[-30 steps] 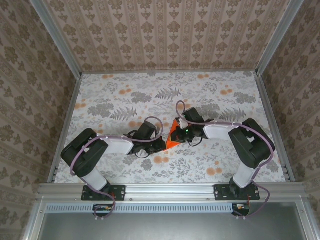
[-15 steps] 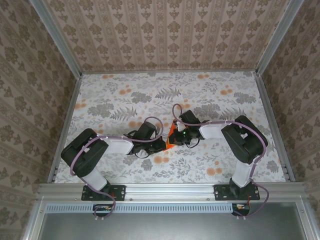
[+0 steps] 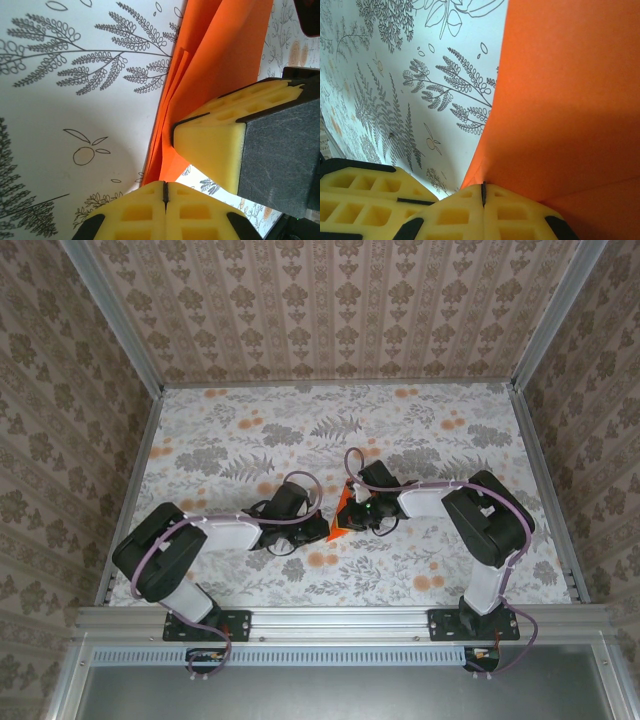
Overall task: Fold a paper plane with a square sheet of paper (pick it up from the middle)
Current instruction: Fourth fold the wing at the center of the table.
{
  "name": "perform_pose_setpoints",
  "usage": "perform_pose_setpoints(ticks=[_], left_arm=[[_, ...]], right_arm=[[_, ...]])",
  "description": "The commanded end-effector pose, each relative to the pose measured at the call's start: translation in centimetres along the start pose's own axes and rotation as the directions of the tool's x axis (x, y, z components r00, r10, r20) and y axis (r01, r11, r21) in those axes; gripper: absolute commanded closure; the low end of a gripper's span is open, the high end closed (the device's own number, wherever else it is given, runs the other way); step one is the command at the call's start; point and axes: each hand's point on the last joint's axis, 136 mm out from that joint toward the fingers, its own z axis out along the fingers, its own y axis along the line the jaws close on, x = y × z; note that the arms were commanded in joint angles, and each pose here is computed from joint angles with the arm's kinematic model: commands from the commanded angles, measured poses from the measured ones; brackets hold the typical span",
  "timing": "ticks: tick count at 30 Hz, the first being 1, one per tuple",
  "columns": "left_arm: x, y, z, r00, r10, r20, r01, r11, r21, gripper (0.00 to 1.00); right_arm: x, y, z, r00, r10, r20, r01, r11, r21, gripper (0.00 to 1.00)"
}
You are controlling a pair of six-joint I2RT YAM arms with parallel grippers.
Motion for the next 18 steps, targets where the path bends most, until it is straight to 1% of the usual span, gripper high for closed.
perform_pose_setpoints(ticks=[1,6,13,18], left_arm=[[-0.2,0.3,0.6,1.000,0.009,-0.014,-0.009,1.000,-0.013,0.97],[-0.2,-0.2,0.9,1.000,0.008,-0.020,-0.007,1.000,0.016,0.97],[-0.7,-0.1,-0.2,0.999,0.033,0.023,-0.033,0.999,-0.015,0.98],[-1.0,-1.9,-0.9,0.996,0.070,0.052,-0.073,0.996,0.048,0.98]], right_arm=[[0.3,-1.7,0.6,0.999,0.036,-0.009,-0.035,0.997,0.065,0.98],[0.3,-1.7,0.6,0.999,0.037,-0.007,-0.036,0.997,0.064,0.98],[0.3,-1.8,0.5,0.999,0.038,-0.003,-0.038,0.997,0.071,0.98],[0.4,-1.9,0.4,0.999,0.040,-0.003,-0.039,0.996,0.080,0.98]])
